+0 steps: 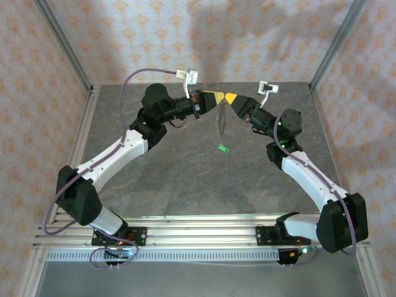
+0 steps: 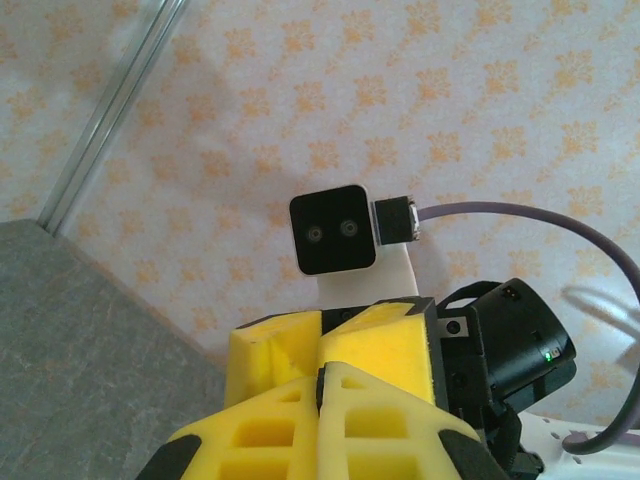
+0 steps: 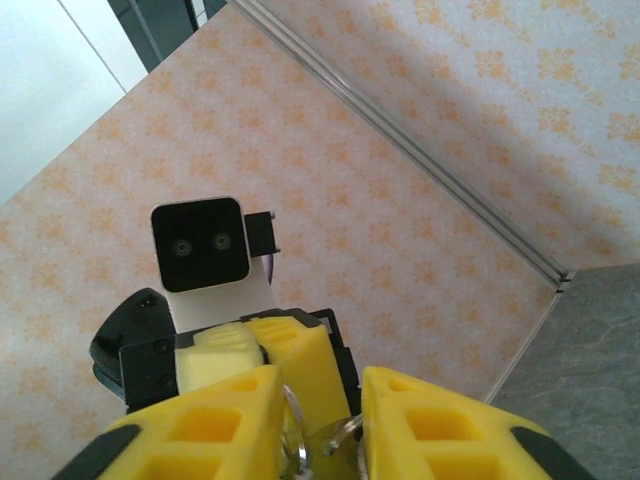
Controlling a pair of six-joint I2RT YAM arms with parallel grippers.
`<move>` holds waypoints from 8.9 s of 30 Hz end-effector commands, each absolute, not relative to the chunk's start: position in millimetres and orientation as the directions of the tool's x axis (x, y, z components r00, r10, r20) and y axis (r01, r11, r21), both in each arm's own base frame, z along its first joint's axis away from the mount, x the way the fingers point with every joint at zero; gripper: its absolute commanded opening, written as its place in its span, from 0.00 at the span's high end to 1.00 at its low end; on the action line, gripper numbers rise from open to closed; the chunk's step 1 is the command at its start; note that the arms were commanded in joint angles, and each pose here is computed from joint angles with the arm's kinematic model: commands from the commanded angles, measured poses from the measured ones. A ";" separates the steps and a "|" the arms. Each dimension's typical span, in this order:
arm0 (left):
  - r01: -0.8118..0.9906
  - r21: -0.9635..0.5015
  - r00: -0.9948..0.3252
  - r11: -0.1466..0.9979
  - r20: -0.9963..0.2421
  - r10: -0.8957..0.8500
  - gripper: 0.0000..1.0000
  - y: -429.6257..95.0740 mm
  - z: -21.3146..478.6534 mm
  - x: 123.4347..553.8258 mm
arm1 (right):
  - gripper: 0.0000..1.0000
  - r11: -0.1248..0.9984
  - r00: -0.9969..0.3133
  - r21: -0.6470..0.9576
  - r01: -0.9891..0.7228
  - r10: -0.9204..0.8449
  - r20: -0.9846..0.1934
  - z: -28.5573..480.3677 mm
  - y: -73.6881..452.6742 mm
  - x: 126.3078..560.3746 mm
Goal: Put the keys on the keyring
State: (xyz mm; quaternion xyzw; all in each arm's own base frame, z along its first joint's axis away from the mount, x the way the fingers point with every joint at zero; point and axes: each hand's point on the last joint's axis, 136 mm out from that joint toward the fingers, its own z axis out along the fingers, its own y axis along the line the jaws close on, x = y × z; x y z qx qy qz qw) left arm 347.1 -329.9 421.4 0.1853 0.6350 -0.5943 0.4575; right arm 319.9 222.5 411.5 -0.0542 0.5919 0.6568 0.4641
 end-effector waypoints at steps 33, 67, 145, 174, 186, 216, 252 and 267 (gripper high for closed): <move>0.812 -0.543 -0.453 0.213 -0.818 -0.355 1.00 -327.1 443.9 346.8 | 0.84 0.083 -0.546 0.664 -0.743 0.499 -0.674 420.7 230.3 291.3; 0.652 -0.704 -0.473 0.281 -0.668 -0.575 0.61 -304.1 427.3 374.6 | 1.00 0.110 -0.524 0.729 -0.676 0.624 -0.580 419.6 219.4 317.2; 0.762 -0.564 -0.475 0.319 -0.821 -0.316 1.00 -343.7 405.3 351.7 | 0.79 0.142 -0.583 0.747 -0.650 0.538 -0.609 404.2 237.3 324.1; 0.798 -0.534 -0.455 0.281 -0.838 -0.301 1.00 -338.4 418.7 345.8 | 0.59 0.157 -0.554 0.702 -0.694 0.506 -0.661 413.2 209.0 318.3; 0.796 -0.538 -0.457 0.278 -0.835 -0.306 1.00 -339.3 419.0 347.6 | 0.79 0.117 -0.583 0.702 -0.703 0.470 -0.663 407.4 220.2 312.5; 0.798 -0.538 -0.454 0.272 -0.833 -0.316 1.00 -338.9 423.6 348.0 | 0.81 0.114 -0.604 0.705 -0.699 0.434 -0.669 391.0 223.9 297.3; 0.802 -0.535 -0.452 0.267 -0.835 -0.315 1.00 -337.8 425.7 344.8 | 0.75 0.109 -0.586 0.691 -0.715 0.446 -0.677 393.4 218.2 283.9; 0.809 -0.537 -0.464 0.239 -0.833 -0.300 1.00 -342.5 424.0 340.4 | 0.88 0.115 -0.567 0.687 -0.718 0.476 -0.673 403.2 219.2 300.6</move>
